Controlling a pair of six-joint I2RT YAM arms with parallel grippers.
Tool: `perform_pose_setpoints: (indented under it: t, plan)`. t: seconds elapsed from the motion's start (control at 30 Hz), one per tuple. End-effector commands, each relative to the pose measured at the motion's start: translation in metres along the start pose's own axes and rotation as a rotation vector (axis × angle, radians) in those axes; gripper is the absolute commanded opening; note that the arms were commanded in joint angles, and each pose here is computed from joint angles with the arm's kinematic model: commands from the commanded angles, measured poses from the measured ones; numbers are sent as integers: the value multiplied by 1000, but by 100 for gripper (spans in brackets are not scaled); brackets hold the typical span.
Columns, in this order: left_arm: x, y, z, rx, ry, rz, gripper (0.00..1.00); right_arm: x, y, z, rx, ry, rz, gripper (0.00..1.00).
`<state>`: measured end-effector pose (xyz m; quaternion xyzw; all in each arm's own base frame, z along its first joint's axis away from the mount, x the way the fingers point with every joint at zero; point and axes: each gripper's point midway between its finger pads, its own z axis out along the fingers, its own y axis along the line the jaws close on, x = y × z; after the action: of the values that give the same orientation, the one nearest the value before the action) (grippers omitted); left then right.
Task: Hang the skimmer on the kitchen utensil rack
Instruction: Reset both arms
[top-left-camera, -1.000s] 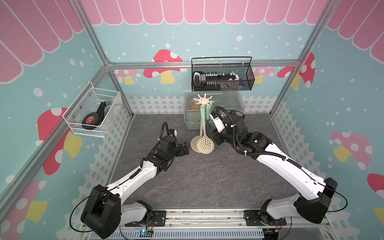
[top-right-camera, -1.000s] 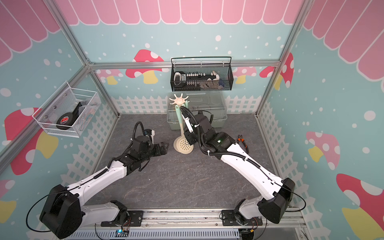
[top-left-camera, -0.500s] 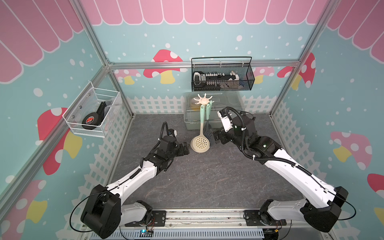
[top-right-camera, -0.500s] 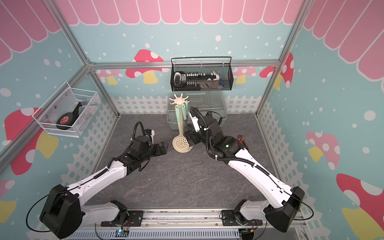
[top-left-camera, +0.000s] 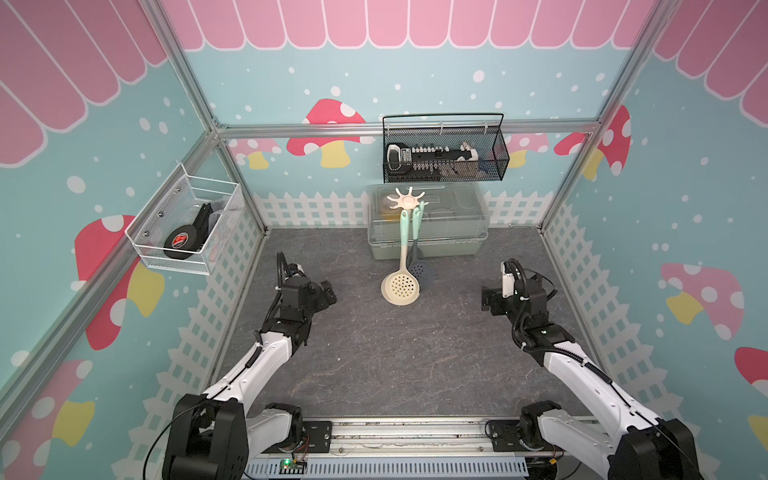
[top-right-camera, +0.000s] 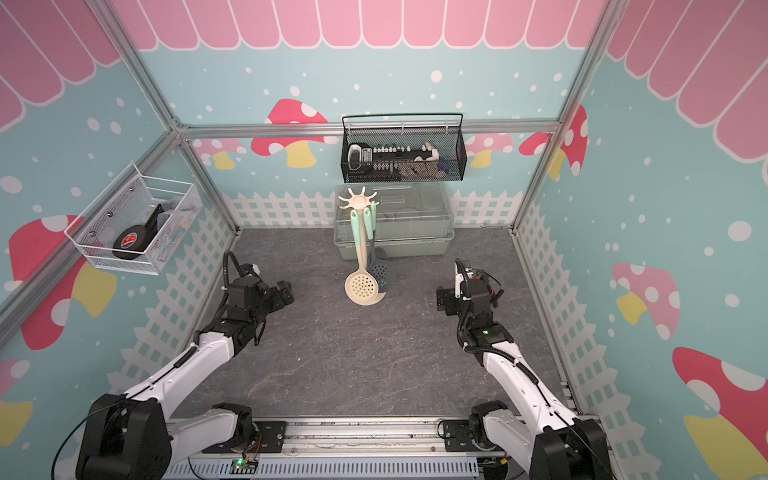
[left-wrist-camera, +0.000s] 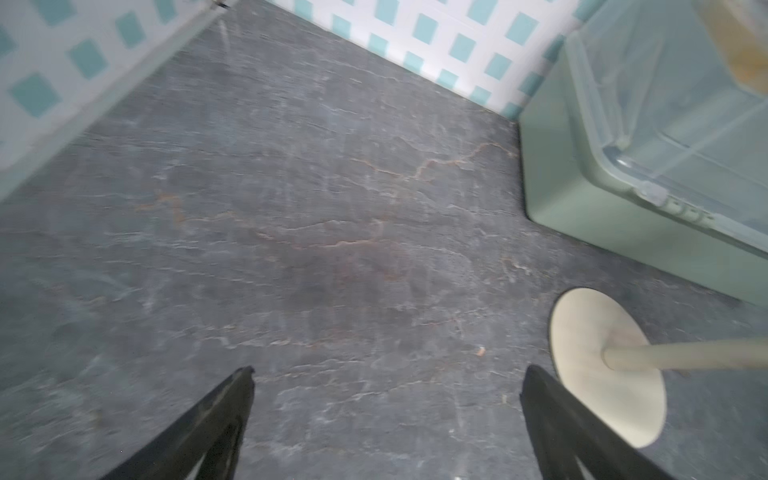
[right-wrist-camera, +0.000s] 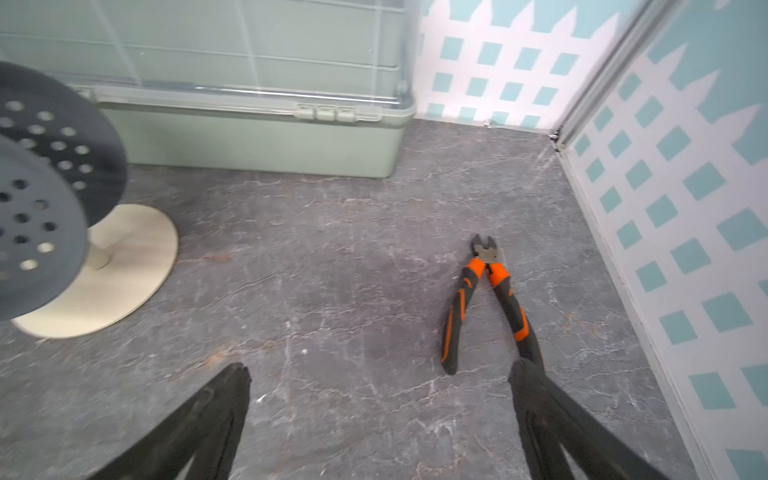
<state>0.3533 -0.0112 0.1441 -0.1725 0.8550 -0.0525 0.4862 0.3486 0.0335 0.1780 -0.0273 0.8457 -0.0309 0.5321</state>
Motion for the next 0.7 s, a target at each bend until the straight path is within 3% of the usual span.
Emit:
perform_pose_setpoints:
  t: [0.0,0.17,0.3,0.37,0.5,0.67]
  plan:
    - [-25,20,-9,-75,-183,30,99,-31,-23,9,71,-167,32,99]
    - [-30,34,-13,-121,-261,123,99,-5,-38,35,117,-138,-5,99]
    - [-8,48,-5,-115,-315,128,100,11,-38,53,102,-77,-82,99]
    - [-9,47,-2,-104,-282,129,99,18,-32,63,70,-62,-111,98]
    - [-16,49,4,-97,-327,112,99,40,-33,78,60,-27,-99,99]
    - [-23,42,10,-36,-377,131,99,52,-46,73,117,-89,-50,99]
